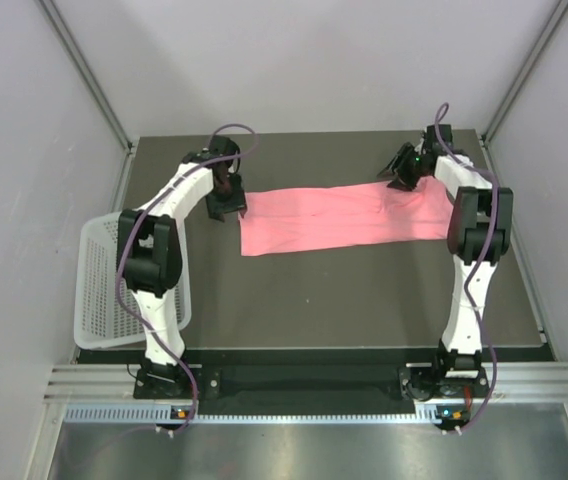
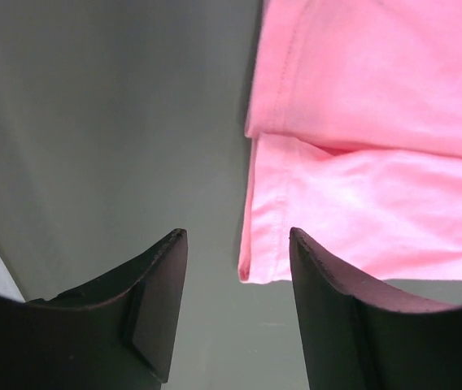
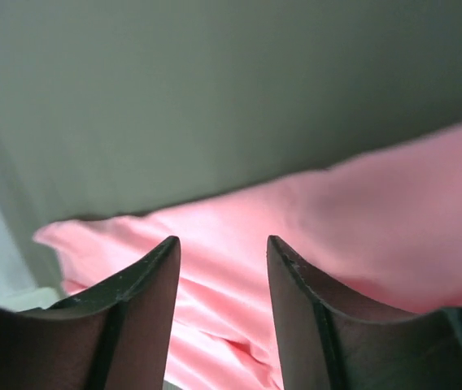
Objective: Fold and stack the t-shirts
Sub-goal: Fold the tshirt
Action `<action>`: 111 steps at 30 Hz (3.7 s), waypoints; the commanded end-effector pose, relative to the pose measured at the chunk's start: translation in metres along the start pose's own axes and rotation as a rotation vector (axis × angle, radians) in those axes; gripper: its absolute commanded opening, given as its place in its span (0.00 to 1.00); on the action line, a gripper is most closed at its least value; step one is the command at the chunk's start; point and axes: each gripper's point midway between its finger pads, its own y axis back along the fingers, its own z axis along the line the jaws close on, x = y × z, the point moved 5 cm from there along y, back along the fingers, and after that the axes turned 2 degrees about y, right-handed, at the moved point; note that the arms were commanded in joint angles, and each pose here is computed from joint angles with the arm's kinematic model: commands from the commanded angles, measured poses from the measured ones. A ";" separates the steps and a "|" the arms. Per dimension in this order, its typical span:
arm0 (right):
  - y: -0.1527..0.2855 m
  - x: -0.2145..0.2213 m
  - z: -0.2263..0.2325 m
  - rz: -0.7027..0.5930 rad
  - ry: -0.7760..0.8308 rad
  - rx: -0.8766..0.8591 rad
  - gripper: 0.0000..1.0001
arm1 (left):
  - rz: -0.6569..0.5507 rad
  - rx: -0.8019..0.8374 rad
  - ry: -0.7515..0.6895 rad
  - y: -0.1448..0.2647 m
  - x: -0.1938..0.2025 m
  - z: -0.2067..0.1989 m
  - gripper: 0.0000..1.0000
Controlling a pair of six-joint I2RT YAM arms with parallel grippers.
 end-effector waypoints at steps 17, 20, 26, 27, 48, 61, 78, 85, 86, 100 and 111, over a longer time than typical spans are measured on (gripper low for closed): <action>0.041 0.009 0.046 -0.136 0.414 0.509 0.42 | -0.059 0.269 -0.005 0.074 0.015 -0.036 0.58; 0.041 0.011 0.045 -0.137 0.436 0.536 0.41 | -0.060 0.276 -0.010 0.078 0.014 -0.037 0.58; 0.035 0.017 0.036 -0.108 0.421 0.560 0.43 | -0.047 0.291 -0.012 0.079 0.013 -0.040 0.58; 0.031 0.020 0.036 -0.096 0.416 0.549 0.44 | -0.043 0.298 -0.011 0.079 0.013 -0.041 0.58; 0.008 0.031 0.011 -0.034 0.355 0.582 0.42 | -0.052 0.318 -0.014 0.085 0.009 -0.045 0.58; 0.004 0.028 0.008 -0.047 0.361 0.579 0.26 | -0.042 0.312 -0.020 0.082 0.010 -0.043 0.59; 0.012 0.023 0.041 -0.074 0.418 0.421 0.06 | -0.025 0.322 -0.007 0.077 0.015 -0.044 0.59; 0.012 0.018 0.029 -0.039 0.405 0.379 0.44 | -0.034 0.270 -0.018 0.071 0.013 -0.038 0.60; 0.016 0.015 0.029 -0.044 0.397 0.371 0.47 | -0.033 0.256 -0.018 0.070 0.013 -0.036 0.61; 0.172 0.017 -0.040 -0.229 -0.086 0.344 0.79 | 0.075 0.223 -0.153 0.042 0.041 -0.057 0.73; 0.184 0.085 -0.130 -0.252 -0.253 0.397 0.79 | 0.075 0.218 -0.199 0.043 0.062 -0.054 0.72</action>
